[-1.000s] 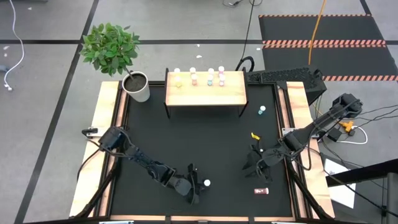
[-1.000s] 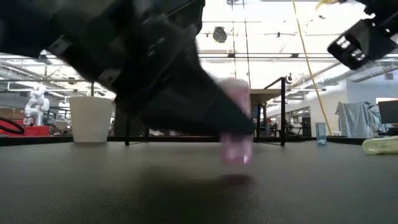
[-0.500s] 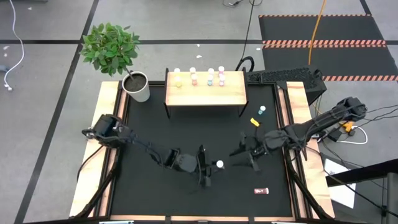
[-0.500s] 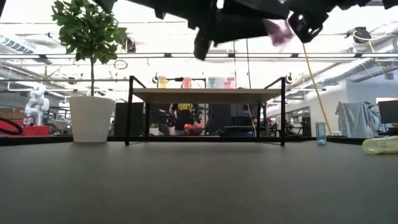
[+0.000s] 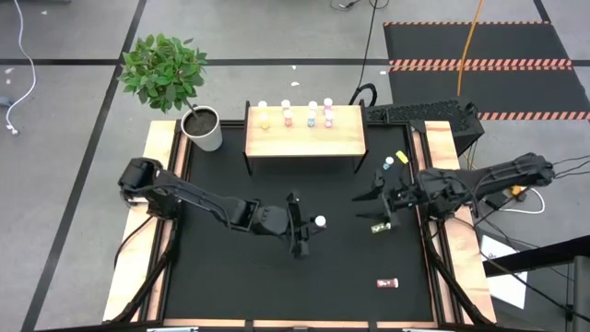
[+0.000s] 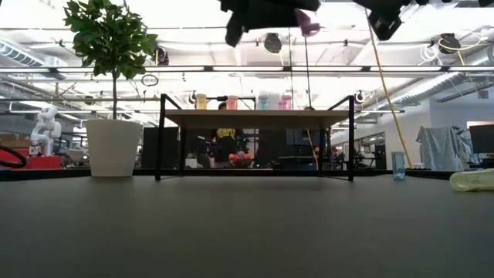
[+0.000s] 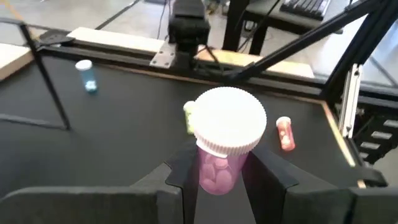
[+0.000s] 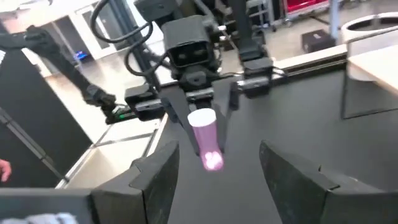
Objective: Pick and place medicine bottles onto shelf by color
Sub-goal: Put the pink pill bottle on the shelf aligned with the other pink pill bottles
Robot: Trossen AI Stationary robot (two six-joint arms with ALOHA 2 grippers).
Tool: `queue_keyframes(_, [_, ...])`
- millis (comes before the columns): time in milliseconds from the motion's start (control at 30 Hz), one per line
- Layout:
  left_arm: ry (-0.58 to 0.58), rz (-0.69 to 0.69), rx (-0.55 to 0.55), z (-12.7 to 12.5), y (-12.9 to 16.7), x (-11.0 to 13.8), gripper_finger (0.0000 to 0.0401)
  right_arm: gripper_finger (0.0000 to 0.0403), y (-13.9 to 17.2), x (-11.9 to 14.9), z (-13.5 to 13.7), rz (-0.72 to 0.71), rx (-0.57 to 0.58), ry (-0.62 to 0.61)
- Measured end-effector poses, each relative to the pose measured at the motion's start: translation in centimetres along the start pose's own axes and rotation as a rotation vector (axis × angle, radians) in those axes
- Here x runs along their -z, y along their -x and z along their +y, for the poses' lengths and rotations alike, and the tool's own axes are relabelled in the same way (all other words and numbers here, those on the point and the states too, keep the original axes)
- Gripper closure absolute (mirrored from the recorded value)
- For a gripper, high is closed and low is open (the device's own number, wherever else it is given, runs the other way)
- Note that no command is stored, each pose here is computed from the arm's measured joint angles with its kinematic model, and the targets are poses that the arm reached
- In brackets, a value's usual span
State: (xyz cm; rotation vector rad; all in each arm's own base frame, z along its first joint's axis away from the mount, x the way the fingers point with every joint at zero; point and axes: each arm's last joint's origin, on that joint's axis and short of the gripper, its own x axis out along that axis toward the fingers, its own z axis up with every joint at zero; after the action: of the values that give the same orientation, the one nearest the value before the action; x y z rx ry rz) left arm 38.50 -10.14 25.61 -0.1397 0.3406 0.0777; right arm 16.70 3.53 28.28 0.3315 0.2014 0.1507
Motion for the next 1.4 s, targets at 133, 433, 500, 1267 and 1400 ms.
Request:
queue_keyframes(133, [-0.003,0.017,-0.013,0.5,0.9,-0.7,0.0293,0.0183,0.7,-0.1,-0.6,0.003,0.035,0.005])
queue_keyframes(433, [0.0,0.032,-0.059,2.1,0.8,-1.1,0.0293,0.0183,-1.5,-1.8,-0.4,-0.063,0.033,0.151])
queue_keyframes(500, [-0.013,0.033,-0.07,2.5,0.7,-1.1,0.0293,0.0183,-2.4,-2.8,-0.4,-0.038,0.057,0.194])
queue_keyframes(1267, [-0.13,0.105,-0.05,5.8,0.0,-1.3,0.0293,0.0183,-8.0,-6.4,-3.9,0.316,0.015,0.331])
queue_keyframes(1400, [-0.143,0.106,-0.054,6.2,-0.1,-1.3,0.0293,0.0183,-8.2,-5.3,-4.3,0.33,-0.007,0.365])
